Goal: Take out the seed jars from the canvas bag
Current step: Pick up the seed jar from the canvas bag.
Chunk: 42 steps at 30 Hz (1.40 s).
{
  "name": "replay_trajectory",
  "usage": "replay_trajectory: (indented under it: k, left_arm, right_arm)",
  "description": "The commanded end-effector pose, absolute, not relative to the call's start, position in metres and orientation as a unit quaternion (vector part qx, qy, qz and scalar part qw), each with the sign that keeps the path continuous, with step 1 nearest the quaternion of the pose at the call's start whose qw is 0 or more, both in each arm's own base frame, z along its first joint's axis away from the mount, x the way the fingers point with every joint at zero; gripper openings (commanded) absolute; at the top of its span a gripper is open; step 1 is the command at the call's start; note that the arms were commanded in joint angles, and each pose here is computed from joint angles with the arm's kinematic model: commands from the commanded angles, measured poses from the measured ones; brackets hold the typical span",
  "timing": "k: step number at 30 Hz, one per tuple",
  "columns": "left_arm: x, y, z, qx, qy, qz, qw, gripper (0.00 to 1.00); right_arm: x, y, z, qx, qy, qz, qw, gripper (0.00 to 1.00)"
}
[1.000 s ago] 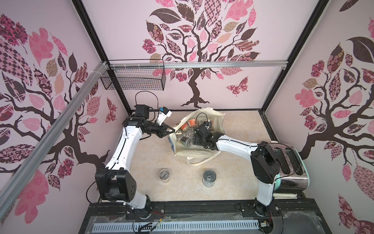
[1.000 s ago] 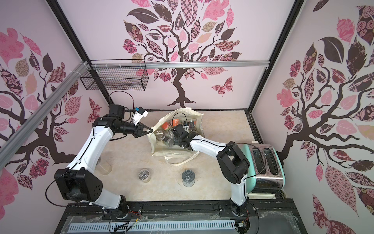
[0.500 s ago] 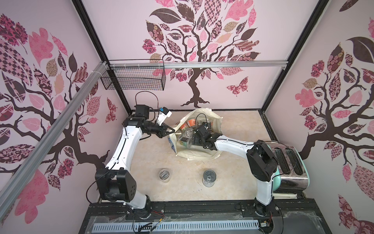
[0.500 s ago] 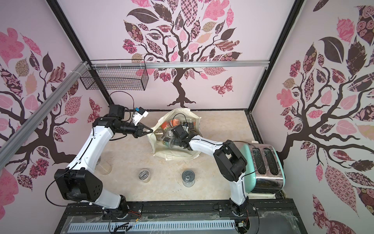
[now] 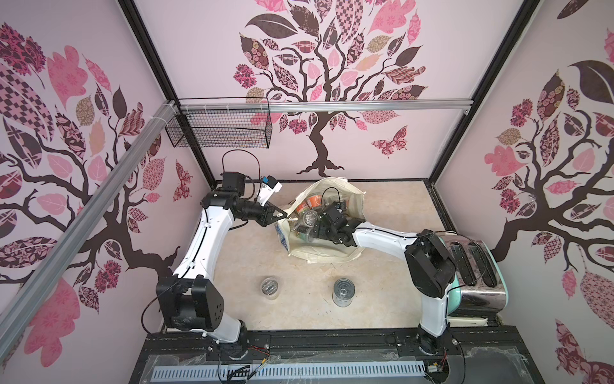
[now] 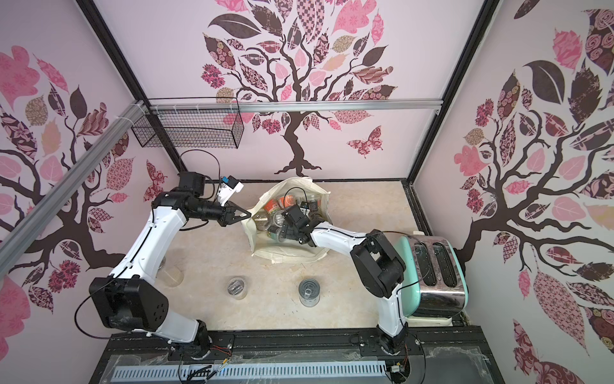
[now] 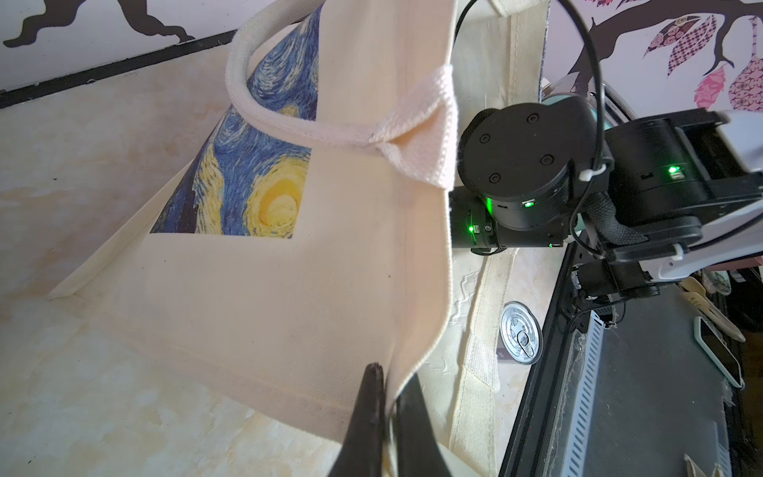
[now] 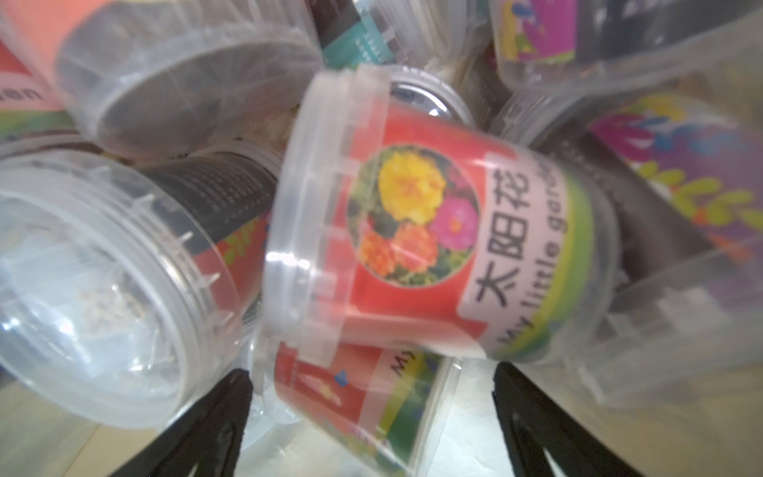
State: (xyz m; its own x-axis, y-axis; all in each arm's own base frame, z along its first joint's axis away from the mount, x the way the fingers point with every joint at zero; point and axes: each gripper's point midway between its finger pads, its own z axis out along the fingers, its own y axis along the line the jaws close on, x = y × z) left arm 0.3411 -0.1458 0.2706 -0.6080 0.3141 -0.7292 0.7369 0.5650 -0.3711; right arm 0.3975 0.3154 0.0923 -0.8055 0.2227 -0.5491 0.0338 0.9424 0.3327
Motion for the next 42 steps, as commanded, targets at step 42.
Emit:
replay_trajectory:
  k: [42]
  left_arm:
    - [0.336,-0.146,0.285,0.3,0.835,-0.345,0.307,0.0]
  right_arm:
    - [0.417,0.307,0.11,0.047,0.913,0.137,0.381,0.77]
